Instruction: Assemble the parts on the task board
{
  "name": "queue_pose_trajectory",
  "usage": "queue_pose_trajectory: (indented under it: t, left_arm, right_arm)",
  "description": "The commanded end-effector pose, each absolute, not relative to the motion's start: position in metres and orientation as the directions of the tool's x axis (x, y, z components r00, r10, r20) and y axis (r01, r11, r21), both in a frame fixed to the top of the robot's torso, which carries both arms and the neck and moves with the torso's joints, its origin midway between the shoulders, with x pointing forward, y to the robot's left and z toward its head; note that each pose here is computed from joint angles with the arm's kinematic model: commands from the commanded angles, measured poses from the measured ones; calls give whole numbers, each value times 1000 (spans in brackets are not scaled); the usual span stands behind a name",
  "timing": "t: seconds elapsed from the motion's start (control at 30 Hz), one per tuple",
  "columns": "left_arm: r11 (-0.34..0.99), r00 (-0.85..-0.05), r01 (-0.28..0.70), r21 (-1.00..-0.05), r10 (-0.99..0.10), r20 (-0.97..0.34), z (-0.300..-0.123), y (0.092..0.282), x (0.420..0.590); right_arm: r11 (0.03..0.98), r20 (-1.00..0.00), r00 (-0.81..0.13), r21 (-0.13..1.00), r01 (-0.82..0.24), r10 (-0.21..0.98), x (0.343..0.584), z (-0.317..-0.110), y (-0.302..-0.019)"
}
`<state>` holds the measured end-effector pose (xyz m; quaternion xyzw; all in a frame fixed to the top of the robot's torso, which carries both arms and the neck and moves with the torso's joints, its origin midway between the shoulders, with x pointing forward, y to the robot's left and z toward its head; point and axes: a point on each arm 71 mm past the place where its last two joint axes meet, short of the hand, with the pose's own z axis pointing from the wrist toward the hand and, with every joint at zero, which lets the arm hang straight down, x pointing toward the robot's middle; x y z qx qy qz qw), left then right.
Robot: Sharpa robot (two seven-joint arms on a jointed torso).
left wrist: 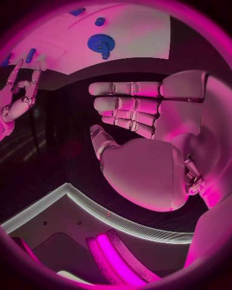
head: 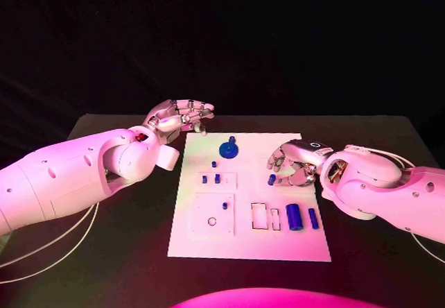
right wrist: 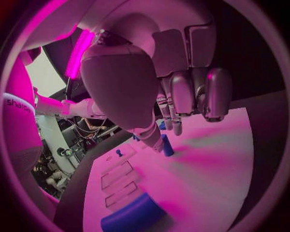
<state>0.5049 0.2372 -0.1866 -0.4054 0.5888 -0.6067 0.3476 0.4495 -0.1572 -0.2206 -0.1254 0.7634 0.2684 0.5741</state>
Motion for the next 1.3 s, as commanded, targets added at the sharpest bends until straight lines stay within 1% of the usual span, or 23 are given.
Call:
queue_pose_trajectory:
  t: [0.03, 0.97, 1.1, 1.3]
  left_arm:
    - [-65, -451, -48, -997, -889, 80, -185, 235, 504]
    - [-62, -453, -49, -997, -888, 77, -185, 235, 504]
    - [-62, -452, -49, -997, -889, 77, -185, 236, 504]
    - [-62, -452, -49, -997, -888, 77, -185, 236, 504]
  right_arm:
    - [820, -936, -330, 281, -498, 121, 449, -223, -156]
    - [822, -930, -355, 279, -497, 100, 449, -238, -148]
    - [823, -932, -348, 279, -495, 106, 449, -238, -148]
    - [823, -940, -305, 290, -489, 151, 449, -234, -149]
